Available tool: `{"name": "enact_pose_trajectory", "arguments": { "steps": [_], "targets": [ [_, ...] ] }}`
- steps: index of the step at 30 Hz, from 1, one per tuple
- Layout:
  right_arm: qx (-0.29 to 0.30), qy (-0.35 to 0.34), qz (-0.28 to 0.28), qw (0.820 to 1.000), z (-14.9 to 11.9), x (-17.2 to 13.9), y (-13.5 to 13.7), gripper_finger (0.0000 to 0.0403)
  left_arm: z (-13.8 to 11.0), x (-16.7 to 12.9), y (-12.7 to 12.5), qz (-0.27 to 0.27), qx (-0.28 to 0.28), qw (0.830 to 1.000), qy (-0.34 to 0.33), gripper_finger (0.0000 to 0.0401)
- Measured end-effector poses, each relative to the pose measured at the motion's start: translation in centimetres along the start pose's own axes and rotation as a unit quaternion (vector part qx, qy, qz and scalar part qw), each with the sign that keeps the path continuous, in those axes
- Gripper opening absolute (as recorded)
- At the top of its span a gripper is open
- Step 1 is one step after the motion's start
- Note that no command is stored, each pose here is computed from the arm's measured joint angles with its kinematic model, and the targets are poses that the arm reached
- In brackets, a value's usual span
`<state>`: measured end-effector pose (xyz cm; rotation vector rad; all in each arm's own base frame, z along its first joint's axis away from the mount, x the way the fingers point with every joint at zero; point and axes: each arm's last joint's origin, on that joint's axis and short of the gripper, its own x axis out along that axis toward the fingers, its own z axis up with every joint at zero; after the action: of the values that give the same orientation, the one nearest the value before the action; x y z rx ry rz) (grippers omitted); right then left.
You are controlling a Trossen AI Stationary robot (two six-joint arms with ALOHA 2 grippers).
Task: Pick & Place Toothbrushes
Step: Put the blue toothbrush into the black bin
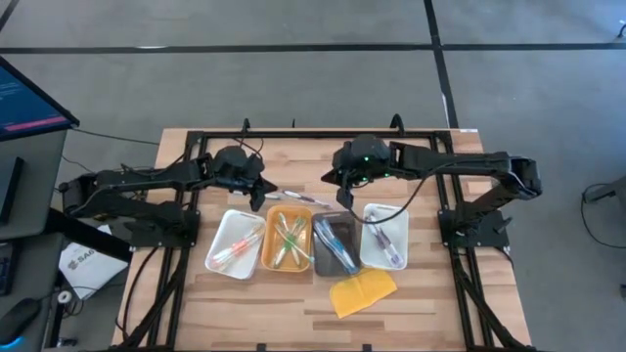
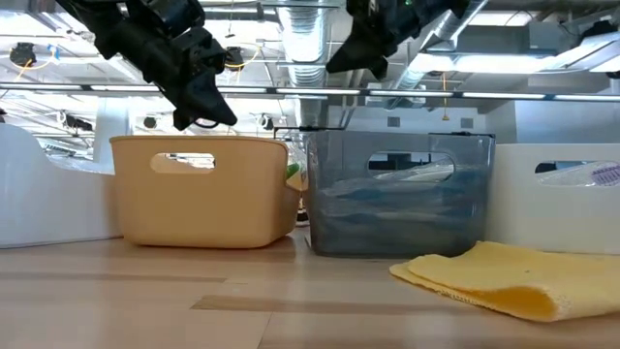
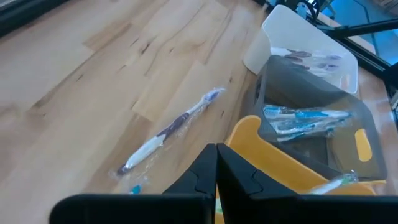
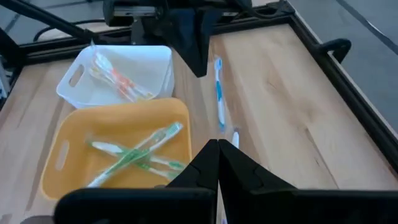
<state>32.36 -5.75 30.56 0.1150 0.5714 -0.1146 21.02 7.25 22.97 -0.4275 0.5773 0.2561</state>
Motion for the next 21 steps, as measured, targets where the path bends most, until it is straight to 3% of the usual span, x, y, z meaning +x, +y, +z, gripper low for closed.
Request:
{"name": "enact_pose_trajectory", "arguments": {
  "steps": [13, 21],
  "targets": [
    [0.014, 0.007, 0.024, 1.000, -2.2, 1.5, 1.8, 0.0000, -0.5, 0.1, -0.4, 0.006, -0.004, 1.000, 0.015, 0.0001],
    [-0.035, -0.039, -0.009, 0.999, -1.3, 1.5, 0.3, 0.0000, -0.3, 0.0, 0.0, 0.041, 0.023, 0.999, 0.006, 0.0001]
  ]
}}
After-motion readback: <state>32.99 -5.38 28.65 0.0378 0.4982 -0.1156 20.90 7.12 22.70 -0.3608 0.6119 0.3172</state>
